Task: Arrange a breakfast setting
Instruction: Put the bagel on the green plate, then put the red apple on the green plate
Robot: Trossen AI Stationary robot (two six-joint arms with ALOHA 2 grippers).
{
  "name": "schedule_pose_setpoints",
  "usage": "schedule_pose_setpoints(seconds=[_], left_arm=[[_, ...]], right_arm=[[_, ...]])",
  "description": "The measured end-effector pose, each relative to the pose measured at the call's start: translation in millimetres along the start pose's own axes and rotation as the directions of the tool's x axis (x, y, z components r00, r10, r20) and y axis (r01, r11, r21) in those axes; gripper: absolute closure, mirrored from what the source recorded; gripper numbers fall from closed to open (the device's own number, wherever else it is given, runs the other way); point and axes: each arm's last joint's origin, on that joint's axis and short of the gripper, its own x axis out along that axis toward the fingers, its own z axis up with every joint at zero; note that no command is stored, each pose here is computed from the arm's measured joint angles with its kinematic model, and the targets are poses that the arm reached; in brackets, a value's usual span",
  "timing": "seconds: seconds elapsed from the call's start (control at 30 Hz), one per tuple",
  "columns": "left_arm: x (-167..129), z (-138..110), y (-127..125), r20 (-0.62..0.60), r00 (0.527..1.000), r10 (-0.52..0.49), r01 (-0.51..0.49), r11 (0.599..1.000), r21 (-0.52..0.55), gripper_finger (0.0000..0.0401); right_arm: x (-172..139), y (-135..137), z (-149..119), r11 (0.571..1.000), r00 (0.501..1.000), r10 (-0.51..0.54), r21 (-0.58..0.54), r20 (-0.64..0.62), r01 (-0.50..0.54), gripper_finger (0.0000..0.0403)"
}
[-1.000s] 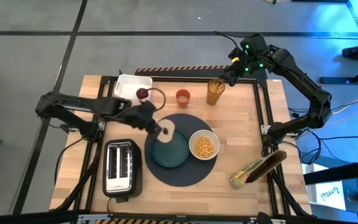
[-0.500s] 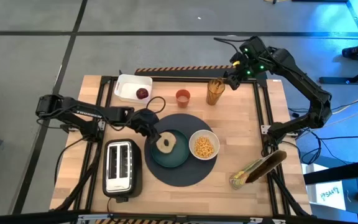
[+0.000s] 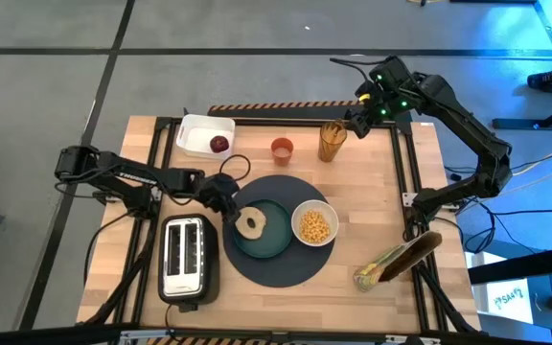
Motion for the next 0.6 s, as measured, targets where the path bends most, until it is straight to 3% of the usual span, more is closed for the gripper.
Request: schedule_pose_setpoints(seconds=[0.3, 0.47, 0.6], left_arm=[[-5, -12, 10, -0.121, 0.988, 0.098, -0.106, 0.993, -0.059, 0.0230], [-24, -6, 4, -0.050, 0.998, 0.039, -0.042, 0.997, -0.068, 0.0211], [-54, 15, -4, 0.081, 0.996, 0.041, -0.033, 0.995, -0.095, 0.0209]], right_arm=[[-1, 0, -6, 1.000, 0.999, -0.004, 0.015, -0.048, 0.005, 0.0171], [-5, 1, -8, 1.000, 0.999, -0.011, 0.016, -0.042, 0.012, 0.0171], [-10, 1, -10, 0.999, 0.999, -0.028, 0.034, -0.034, 0.029, 0.0171]])
